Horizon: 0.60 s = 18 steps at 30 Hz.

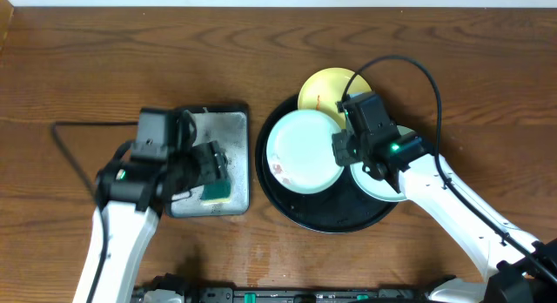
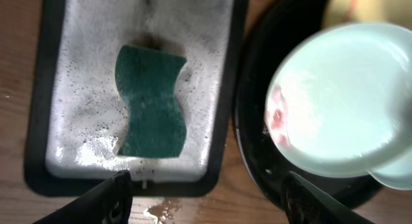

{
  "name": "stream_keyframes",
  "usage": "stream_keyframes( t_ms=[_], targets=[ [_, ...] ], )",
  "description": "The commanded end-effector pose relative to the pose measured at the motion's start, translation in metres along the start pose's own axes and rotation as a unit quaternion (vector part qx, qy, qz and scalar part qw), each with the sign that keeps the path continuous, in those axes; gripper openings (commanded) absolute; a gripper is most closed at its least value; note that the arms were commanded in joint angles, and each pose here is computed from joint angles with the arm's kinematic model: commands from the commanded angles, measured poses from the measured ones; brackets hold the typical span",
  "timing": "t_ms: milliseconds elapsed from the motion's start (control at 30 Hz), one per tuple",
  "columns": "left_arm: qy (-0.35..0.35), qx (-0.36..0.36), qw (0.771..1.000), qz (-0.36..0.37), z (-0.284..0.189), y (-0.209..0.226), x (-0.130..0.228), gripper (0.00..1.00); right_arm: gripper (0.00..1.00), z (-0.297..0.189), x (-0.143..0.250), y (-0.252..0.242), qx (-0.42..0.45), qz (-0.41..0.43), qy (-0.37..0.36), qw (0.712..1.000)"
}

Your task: Clean dirty plates on tray and stack at the side

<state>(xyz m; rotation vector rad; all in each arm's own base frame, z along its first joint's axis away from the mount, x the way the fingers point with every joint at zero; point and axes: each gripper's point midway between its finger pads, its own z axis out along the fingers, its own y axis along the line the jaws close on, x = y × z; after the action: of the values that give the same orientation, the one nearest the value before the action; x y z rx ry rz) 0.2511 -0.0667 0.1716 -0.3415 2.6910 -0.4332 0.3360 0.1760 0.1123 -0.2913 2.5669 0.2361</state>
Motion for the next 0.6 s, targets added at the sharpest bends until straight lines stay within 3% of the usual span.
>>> stream_keyframes(
  t_ms=[0,67,267,567],
  targets=[
    [-0.028,0.018,0.999,0.012,-0.024,-0.003,0.006,0.75,0.01,-0.02,-0.042,0.018,-0.022,-0.014,-0.068,0.997],
    [-0.046,0.027,0.998,0.016,-0.039,-0.004,0.012,0.75,0.01,-0.033,-0.069,0.05,-0.069,-0.028,-0.122,0.99],
    [-0.072,0.038,0.996,0.022,-0.056,-0.005,0.019,0.75,0.01,-0.04,-0.088,0.12,-0.124,-0.086,-0.198,0.968],
    [-0.062,0.033,0.997,0.02,-0.062,0.0,0.032,0.76,0.01,-0.04,-0.099,0.168,-0.059,-0.215,-0.29,0.931]
  ],
)
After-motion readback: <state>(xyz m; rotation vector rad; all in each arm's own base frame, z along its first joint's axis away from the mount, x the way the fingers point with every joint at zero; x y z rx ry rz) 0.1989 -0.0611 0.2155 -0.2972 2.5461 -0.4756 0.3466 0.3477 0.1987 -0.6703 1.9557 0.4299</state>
